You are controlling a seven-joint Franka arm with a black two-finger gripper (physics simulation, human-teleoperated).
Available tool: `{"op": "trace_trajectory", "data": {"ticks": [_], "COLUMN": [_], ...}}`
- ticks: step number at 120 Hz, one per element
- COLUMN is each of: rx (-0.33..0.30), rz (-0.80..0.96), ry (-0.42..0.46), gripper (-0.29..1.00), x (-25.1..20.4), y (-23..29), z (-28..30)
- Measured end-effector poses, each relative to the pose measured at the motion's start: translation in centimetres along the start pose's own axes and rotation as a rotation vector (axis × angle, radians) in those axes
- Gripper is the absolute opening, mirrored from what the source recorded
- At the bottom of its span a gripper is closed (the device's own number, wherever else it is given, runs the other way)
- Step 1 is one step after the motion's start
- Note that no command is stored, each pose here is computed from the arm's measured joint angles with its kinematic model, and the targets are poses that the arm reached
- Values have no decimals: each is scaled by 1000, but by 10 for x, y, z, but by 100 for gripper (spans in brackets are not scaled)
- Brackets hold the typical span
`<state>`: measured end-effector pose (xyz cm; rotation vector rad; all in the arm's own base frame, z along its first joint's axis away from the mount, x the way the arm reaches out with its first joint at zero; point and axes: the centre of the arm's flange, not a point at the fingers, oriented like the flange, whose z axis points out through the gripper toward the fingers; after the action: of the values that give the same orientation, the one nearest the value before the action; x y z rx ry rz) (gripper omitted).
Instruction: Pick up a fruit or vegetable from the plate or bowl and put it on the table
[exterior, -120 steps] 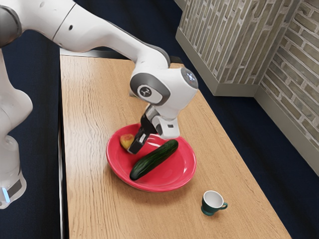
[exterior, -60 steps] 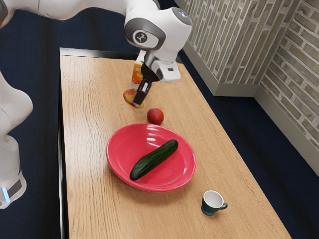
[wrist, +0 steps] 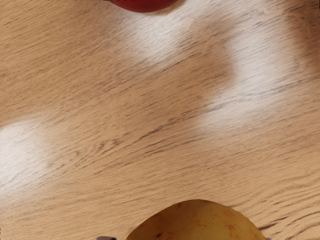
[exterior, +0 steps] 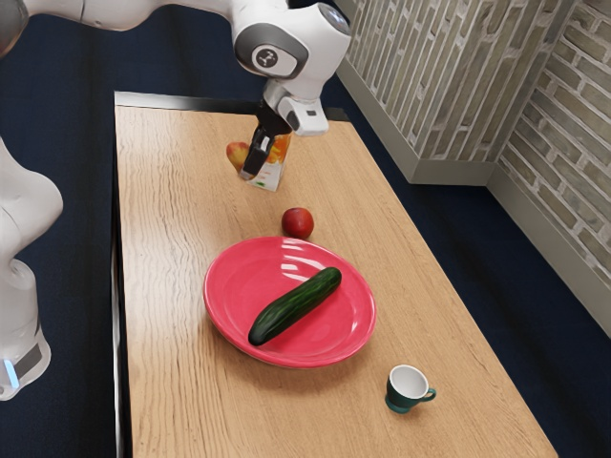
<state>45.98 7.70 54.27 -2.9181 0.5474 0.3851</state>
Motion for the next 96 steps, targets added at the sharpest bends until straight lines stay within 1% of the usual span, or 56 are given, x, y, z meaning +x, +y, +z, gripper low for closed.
{"op": "trace_trajectory", "data": {"ticks": [60, 61, 68, 76, 85, 96], "rx": [4, 5, 10, 2, -4, -9], "rz": [46, 46, 56, 61, 69, 77], "ry": [-3, -4, -25, -36, -39, -41], "gripper": [19, 20, 36, 49, 58, 64], "x": [1, 2, 8, 11, 12, 12], "y": [-1, 0, 3, 3, 4, 4], "z": [1, 2, 6, 10, 11, 11]}}
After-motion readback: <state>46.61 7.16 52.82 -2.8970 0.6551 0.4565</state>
